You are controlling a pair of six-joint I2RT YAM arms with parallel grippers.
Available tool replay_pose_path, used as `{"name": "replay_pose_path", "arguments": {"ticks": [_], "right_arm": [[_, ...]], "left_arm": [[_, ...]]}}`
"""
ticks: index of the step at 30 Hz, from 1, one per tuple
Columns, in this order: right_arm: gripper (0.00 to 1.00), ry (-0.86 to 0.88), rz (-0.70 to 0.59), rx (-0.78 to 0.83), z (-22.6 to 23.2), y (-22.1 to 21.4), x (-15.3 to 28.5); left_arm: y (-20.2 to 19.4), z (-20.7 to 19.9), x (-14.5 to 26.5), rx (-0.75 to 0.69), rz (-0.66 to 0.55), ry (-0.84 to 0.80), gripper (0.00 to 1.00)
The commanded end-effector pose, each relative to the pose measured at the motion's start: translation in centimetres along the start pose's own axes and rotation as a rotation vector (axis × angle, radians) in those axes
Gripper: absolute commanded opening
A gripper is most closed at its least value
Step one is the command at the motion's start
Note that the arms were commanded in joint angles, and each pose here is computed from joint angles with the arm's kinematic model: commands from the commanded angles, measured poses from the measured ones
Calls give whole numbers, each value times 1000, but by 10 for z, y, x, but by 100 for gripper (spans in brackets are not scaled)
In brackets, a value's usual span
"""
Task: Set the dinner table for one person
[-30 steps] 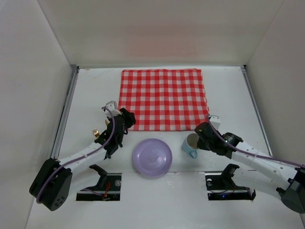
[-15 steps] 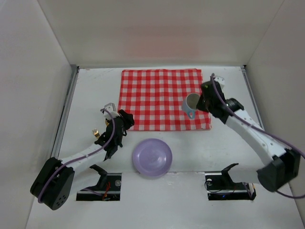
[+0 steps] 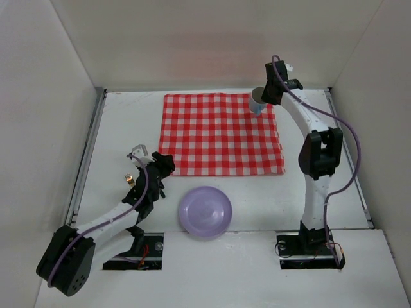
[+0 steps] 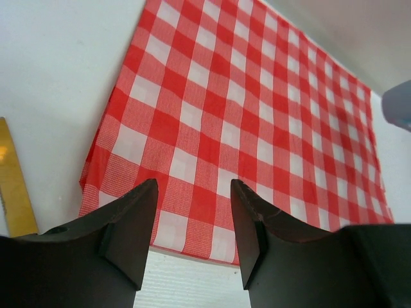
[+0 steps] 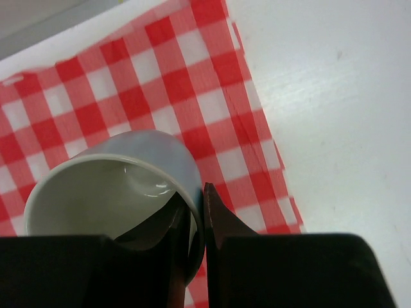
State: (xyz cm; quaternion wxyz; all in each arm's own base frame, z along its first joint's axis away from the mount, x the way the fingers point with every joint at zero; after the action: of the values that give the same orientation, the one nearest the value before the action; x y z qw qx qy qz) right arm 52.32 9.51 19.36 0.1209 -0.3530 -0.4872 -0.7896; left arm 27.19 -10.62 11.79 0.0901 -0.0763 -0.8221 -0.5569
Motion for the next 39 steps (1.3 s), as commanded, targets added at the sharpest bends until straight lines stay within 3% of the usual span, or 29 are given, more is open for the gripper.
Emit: {"name": "replay_pose_path", "arguments": {"ticks": [1, 17, 20, 23, 29, 35, 39], "right_arm": [[10, 24, -46, 6, 13, 36, 3], [12, -25, 71, 18, 9, 18, -62], [22, -33, 70, 15, 10, 17, -63], [40, -20, 47, 5, 13, 26, -56], [54, 20, -47, -18, 20, 65, -7], [58, 88, -198, -3, 36, 95, 87], [59, 257, -273, 0, 50, 78, 156]], "left_arm": [[28, 4, 5, 71, -144, 12, 46], [22, 1, 0, 39, -116, 24, 48], [22, 0, 0, 38, -116, 20, 49], [20, 0, -2, 25, -107, 25, 50], [19, -3, -3, 20, -100, 21, 50], [18, -3, -3, 19, -98, 20, 50], [19, -4, -2, 22, -102, 15, 51]]}}
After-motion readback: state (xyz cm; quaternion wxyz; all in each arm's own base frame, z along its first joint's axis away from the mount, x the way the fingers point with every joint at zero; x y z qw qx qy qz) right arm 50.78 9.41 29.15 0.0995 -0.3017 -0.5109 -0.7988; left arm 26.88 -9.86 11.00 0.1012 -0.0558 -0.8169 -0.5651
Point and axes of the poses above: each gripper's point midway between its finger pads, its own x axis back along the fingers, its own z axis along the line the jaws close on, y = z × x, the point moved 3 cm from there along x, back along the fingers, and after that the axes turned 12 degrees about -x, right-handed, at the moved point
